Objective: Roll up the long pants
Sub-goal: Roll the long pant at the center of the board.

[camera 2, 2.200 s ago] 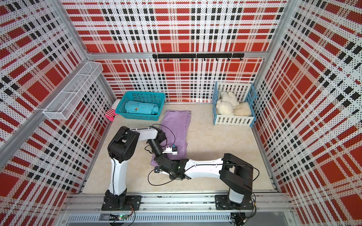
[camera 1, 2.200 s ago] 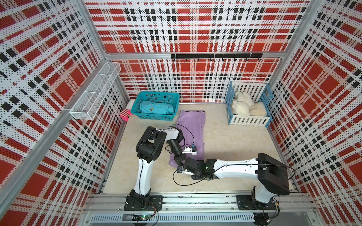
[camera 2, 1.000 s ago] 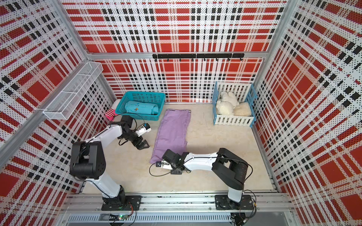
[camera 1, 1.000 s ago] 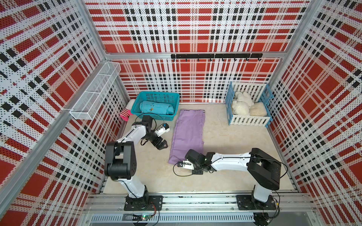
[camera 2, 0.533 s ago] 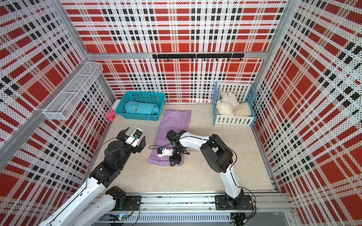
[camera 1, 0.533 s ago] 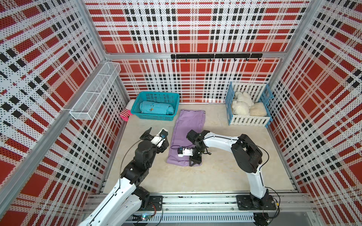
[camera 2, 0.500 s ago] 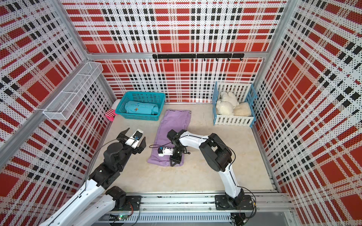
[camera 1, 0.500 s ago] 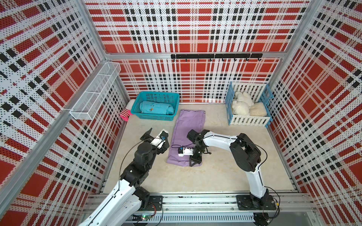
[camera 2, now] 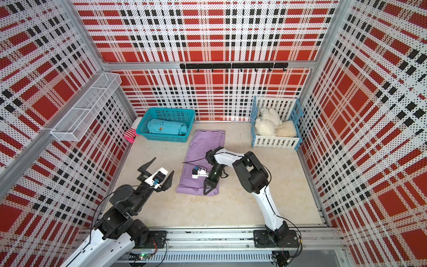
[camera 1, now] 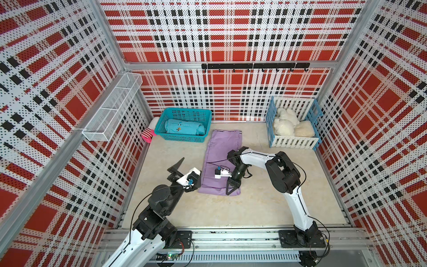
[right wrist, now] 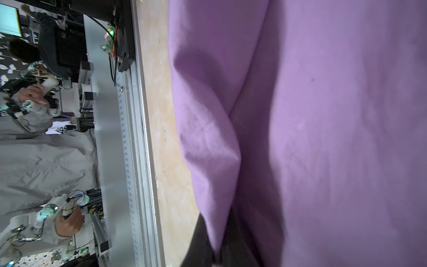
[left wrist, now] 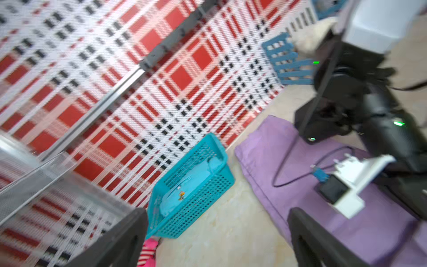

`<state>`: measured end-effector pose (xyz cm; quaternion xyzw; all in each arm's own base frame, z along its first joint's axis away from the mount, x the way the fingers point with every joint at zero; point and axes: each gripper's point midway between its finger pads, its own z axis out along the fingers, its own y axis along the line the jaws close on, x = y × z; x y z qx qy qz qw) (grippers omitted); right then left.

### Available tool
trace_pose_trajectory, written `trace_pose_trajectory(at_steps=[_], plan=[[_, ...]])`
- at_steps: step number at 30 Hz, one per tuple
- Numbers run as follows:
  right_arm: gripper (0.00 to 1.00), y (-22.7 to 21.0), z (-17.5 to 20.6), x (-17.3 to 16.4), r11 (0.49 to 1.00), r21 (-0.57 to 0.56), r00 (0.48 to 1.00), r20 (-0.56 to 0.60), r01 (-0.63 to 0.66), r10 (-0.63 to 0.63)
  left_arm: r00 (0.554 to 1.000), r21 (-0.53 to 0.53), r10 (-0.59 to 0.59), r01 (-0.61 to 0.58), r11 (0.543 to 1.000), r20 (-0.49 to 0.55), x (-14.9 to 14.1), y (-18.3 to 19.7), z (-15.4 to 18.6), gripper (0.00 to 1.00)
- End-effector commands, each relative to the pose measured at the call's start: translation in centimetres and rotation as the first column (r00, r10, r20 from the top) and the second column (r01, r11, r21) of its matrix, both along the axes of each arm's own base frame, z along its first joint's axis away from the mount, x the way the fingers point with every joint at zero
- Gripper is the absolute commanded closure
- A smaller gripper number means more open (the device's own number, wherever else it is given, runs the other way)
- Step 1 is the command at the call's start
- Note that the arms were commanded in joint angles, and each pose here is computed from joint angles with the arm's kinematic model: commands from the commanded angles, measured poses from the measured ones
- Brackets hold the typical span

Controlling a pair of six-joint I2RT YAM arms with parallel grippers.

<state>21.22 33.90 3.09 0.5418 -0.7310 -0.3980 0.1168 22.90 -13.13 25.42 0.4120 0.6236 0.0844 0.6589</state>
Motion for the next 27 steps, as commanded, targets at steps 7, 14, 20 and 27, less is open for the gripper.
trace_pose_trajectory(at_steps=[7,14,20,27], plan=[[1.0,-0.2,-1.0,0.2,1.0,-0.021,0.996,-0.082,0.016,-0.018,0.918,0.393,-0.197,0.331,0.858,-0.344,-4.4,-5.5,-12.4,0.03],[1.0,-0.5,-0.9,1.2,0.999,-0.01,0.995,-0.093,0.035,-0.035,0.846,0.453,-0.235,0.467,0.76,-0.478,-5.9,-6.7,-16.7,0.1],[1.0,-0.4,-0.6,1.2,0.999,0.003,0.995,-0.091,0.037,-0.036,0.806,0.363,-0.243,0.483,0.797,-0.539,-3.9,-6.5,-17.8,0.5],[1.0,-0.3,-0.5,1.2,0.999,0.006,0.995,-0.094,0.039,-0.038,0.789,0.358,-0.254,0.506,0.785,-0.559,-2.2,-7.1,-18.8,0.45]])
